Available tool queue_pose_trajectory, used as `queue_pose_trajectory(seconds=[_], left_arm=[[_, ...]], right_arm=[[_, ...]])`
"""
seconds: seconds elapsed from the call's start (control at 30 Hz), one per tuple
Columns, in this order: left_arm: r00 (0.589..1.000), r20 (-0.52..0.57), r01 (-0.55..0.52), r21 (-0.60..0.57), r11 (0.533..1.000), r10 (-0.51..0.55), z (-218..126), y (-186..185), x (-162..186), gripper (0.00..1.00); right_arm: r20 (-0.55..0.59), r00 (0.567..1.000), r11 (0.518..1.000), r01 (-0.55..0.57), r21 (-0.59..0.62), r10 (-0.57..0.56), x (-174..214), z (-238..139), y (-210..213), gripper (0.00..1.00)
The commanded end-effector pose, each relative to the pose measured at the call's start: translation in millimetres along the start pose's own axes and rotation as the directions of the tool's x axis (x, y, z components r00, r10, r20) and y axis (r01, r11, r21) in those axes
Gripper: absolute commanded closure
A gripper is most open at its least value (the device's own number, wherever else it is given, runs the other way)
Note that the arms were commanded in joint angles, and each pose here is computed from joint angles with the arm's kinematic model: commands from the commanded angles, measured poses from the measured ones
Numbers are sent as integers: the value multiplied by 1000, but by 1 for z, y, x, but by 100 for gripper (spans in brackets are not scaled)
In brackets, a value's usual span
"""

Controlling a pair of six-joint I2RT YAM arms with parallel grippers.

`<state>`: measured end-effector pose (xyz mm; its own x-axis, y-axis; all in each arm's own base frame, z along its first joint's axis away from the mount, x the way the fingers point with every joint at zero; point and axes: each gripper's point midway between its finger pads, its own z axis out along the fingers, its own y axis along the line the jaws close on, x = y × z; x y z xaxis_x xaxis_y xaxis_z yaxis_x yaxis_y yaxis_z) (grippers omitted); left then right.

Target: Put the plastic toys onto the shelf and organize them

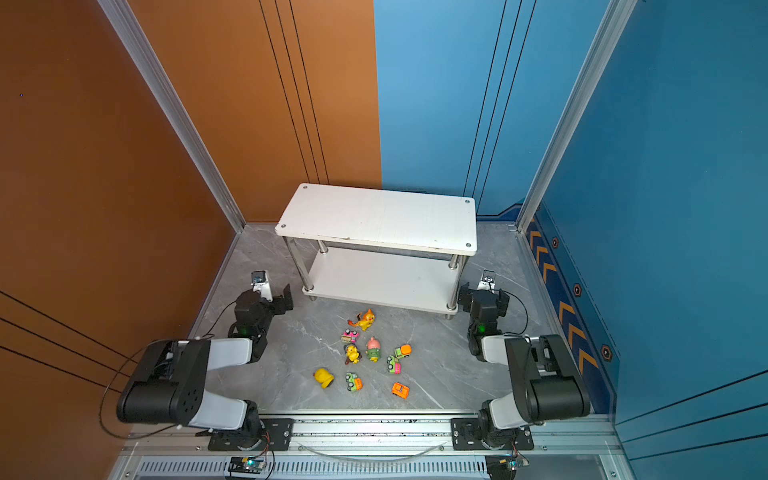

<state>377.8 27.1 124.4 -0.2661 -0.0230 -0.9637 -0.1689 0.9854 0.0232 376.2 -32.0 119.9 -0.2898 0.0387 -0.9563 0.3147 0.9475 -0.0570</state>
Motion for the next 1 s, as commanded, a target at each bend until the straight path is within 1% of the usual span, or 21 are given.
queue_pose_trajectory(seconds=[0.0,0.03,0.07,0.1,0.13,0.17,0.2,0.27,0.3,0.33,0.4,0.47,0.53,0.57,0.63,0.7,0.8,0.9,0.97], left_arm=[[996,60,74,-180,981,-65,-21,29,-21,2],[987,96,147,-248,957,-126,-29,41,-28,2],[962,151,268,-359,894,-228,-41,63,-31,2],[919,212,394,-467,792,-332,-56,86,-29,2],[888,234,457,-530,714,-395,-68,99,-27,2],[879,209,467,-557,687,-428,-74,104,-27,2],[890,163,437,-566,699,-425,-76,104,-28,2],[906,101,396,-545,739,-411,-74,96,-34,2],[906,64,390,-507,769,-418,-69,88,-35,2],[906,33,385,-480,788,-422,-67,82,-35,2],[895,-31,392,-423,817,-446,-64,69,-33,2],[891,-74,399,-341,851,-447,-60,53,-33,2],[884,-106,421,-242,874,-455,-59,36,-34,12],[880,-123,433,-190,881,-459,-59,27,-35,20],[868,-157,455,-124,882,-471,-61,13,-32,26],[867,-192,462,-32,886,-459,-64,-5,-32,31],[881,-216,447,85,890,-422,-69,-30,-33,33],[894,-231,420,138,897,-383,-72,-50,-32,35],[897,-244,411,162,897,-367,-71,-61,-32,38]], right_arm=[[54,998,990,-33,136,26,-25,-28,-27,0],[63,997,985,-54,165,44,-30,-37,-34,0],[63,996,980,-72,186,62,-33,-48,-41,0],[55,995,974,-92,209,82,-33,-59,-48,0],[54,993,966,-117,229,108,-34,-69,-55,0],[45,989,957,-145,249,139,-32,-80,-62,0],[25,986,949,-167,268,167,-27,-90,-68,0],[8,971,914,-228,335,239,-21,-107,-83,0],[-14,970,905,-221,363,243,-16,-115,-88,0],[-32,972,909,-204,363,231,-14,-120,-88,0],[-68,975,935,-180,307,210,-12,-127,-77,1],[-108,978,971,-155,183,176,-12,-130,-51,12],[-130,980,988,-144,56,150,-13,-135,-23,17],[-133,982,991,-132,16,133,-12,-138,-13,19],[-123,988,994,-98,-51,91,-14,-143,5,22],[-115,992,991,-57,-121,43,-16,-146,22,27],[-121,993,980,-36,-194,13,-19,-146,40,32],[-132,991,967,-41,-250,8,-25,-140,52,41],[-144,989,958,-73,-277,34,-28,-132,55,44]])
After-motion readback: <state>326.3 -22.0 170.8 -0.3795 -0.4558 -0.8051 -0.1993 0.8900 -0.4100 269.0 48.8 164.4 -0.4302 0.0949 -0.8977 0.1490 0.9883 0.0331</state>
